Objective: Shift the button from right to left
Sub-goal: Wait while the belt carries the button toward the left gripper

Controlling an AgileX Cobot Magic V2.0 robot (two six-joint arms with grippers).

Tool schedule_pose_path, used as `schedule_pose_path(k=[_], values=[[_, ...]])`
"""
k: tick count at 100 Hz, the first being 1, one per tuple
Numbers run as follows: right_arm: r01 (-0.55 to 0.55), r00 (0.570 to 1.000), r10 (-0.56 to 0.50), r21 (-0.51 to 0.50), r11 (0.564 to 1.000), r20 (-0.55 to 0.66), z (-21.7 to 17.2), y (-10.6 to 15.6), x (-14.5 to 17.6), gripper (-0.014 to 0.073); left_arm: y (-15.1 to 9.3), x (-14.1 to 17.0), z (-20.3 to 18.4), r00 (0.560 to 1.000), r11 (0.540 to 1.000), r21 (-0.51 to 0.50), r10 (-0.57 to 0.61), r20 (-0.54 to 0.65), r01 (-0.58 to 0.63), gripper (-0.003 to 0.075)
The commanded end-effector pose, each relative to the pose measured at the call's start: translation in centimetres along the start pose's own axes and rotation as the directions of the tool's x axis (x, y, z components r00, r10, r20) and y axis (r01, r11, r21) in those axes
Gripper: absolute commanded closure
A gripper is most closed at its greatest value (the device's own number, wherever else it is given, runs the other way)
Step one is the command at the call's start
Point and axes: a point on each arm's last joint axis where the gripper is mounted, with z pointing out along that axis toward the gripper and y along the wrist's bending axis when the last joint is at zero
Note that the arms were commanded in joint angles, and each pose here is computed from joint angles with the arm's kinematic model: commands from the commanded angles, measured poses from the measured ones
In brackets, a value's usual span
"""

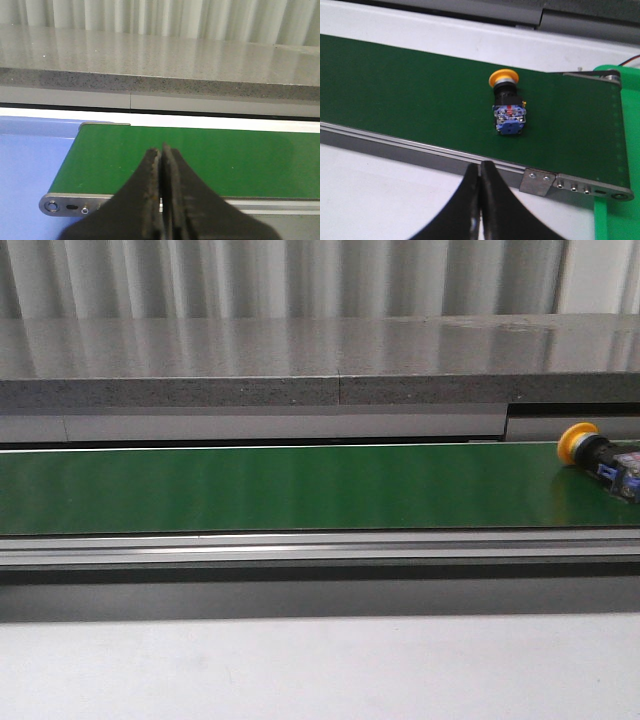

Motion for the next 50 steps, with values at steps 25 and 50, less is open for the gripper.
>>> schedule_pose_path(k=[25, 50], values=[[0.028, 0.951, -0.036, 0.033, 0.999, 0.306, -4.6, 0.5, 2.0, 0.0662, 0.1, -0.1, -0.2, 0.996, 1.000, -0.001, -0.010, 0.093, 0.010, 0.0740], [0.035, 0.926, -0.046, 0.036, 0.999, 0.374, -5.8, 0.7, 3.8, 0.0662, 0.1, -0.5, -0.2, 0.990, 1.000, -0.001, -0.009, 0.140, 0.010, 0.0740]])
